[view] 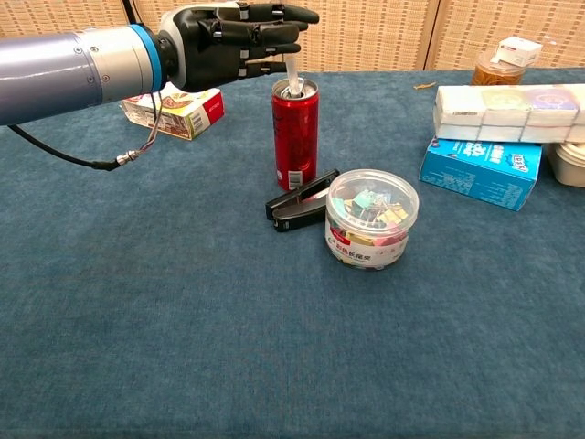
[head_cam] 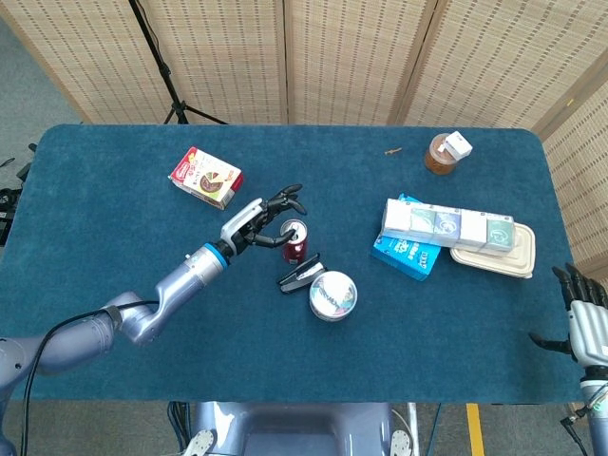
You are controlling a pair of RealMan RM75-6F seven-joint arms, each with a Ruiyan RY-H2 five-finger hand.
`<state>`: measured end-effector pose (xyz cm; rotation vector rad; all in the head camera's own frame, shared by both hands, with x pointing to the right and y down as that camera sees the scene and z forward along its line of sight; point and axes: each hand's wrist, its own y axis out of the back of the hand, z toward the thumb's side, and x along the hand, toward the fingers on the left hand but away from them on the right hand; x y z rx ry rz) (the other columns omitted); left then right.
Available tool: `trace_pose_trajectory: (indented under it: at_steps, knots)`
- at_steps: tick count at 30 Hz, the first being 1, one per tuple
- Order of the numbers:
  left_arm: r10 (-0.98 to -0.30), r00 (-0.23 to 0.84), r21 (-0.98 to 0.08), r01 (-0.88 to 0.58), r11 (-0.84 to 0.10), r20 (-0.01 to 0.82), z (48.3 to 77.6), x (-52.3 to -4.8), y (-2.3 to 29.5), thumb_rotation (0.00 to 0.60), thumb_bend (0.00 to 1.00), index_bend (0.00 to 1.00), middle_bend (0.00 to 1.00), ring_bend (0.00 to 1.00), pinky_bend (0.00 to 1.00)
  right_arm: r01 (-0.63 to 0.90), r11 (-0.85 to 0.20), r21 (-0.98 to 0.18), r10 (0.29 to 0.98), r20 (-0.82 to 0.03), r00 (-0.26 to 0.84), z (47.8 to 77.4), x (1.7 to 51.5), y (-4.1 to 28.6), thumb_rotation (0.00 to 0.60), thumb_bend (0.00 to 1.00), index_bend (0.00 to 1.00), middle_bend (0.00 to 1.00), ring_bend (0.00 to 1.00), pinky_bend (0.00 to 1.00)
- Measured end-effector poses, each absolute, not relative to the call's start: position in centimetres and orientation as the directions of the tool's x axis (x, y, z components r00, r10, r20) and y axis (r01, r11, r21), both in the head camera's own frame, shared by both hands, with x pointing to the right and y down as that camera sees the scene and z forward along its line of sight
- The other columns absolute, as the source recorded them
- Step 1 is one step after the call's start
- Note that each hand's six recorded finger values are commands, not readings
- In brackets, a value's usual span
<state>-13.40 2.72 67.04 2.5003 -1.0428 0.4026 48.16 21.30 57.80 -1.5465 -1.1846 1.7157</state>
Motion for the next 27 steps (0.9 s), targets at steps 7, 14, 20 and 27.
trace_pose_trajectory:
  at_steps: [7,14,20,27]
  knots:
    - [-0.631,0.685,0.248,-0.725,-0.643,0.365,66.2,-13.9,2.6,0.6,0.42,0.07,0.0,0.0,0.0,0.163,-0.468,-0.868,0.847,-0.494,-0.195,57.7,48.1,21.3,0.6,0.0,0.0,0.0,0.0,0.0]
    - [-0.676,0.685,0.214,-0.728,-0.651,0.273,63.6,-15.3,2.0,0.6,0.42,0.0,0.0,0.0,0.0,0.166,-0.464,-0.87,0.851,-0.49,-0.188,57.6,47.9,21.3,0.6,0.0,0.0,0.0,0.0,0.0]
    - [-0.707,0.665,0.051,-0.736,-0.675,0.239,61.7,-17.2,1.5,0.6,0.42,0.0,0.0,0.0,0.0,0.164,-0.455,-0.875,0.859,-0.48,-0.179,57.3,47.6,21.3,0.6,0.0,0.0,0.0,0.0,0.0]
    - [-0.786,0.556,-0.293,-0.73,-0.617,0.268,60.4,-23.2,2.0,0.6,0.42,0.0,0.0,0.0,0.0,0.143,-0.432,-0.891,0.881,-0.45,-0.145,56.4,46.7,21.5,0.6,0.0,0.0,0.0,0.0,0.0]
